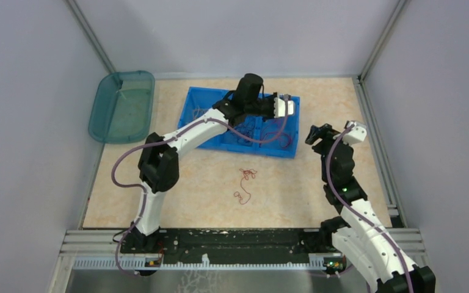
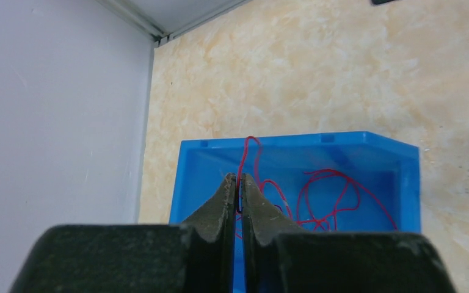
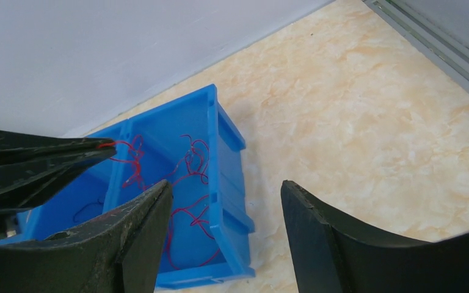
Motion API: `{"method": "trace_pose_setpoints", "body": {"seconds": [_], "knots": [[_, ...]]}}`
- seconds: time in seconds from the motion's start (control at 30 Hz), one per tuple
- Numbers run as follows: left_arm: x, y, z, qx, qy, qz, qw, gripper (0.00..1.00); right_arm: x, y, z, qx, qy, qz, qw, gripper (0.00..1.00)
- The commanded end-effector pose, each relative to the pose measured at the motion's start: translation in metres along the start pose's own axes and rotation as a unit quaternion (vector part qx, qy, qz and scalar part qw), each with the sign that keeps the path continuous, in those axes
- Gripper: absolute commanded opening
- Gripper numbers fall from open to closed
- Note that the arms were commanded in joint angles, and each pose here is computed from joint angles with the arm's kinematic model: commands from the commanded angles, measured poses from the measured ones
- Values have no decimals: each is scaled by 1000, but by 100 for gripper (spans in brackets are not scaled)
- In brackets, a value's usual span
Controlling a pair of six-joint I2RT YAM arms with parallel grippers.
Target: Untangle the cables
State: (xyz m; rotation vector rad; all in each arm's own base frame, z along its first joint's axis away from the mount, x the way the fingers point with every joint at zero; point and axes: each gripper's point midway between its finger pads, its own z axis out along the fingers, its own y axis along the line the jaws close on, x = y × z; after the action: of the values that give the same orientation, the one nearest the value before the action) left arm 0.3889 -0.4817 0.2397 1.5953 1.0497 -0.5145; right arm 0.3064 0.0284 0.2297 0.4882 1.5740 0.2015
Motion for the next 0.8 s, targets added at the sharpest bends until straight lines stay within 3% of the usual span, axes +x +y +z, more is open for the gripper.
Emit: {"method": "trace_pose_setpoints", "body": {"seconds": [0.0,0.03,0.1,0.23,0.4,0.53,0.63,0.77], "knots": [[25,22,17,-39,26,59,997,16,-20,5,-1,-6,-28,20,999,66],[31,26,20,-46,39,66,996,25,-20,6,-1,-7,-28,21,999,66],[46,28,23,-49,66,67,994,63,-22,7,-1,-7,-28,20,999,66],[46,25,12,-32,88,58,994,84,-23,9,-3,-13,-21,11,1000,66],[7,18,-33,1,77,20,997,90,-17,28,-5,-64,4,-5,998,64],[-40,9,-91,11,54,-12,998,99,11,73,-13,-197,66,-25,978,63],[-51,-1,-131,15,70,-57,996,99,55,122,-38,-339,166,-50,925,63],[-45,3,-189,-8,88,-138,986,99,124,162,-82,-436,278,-160,841,62]]}}
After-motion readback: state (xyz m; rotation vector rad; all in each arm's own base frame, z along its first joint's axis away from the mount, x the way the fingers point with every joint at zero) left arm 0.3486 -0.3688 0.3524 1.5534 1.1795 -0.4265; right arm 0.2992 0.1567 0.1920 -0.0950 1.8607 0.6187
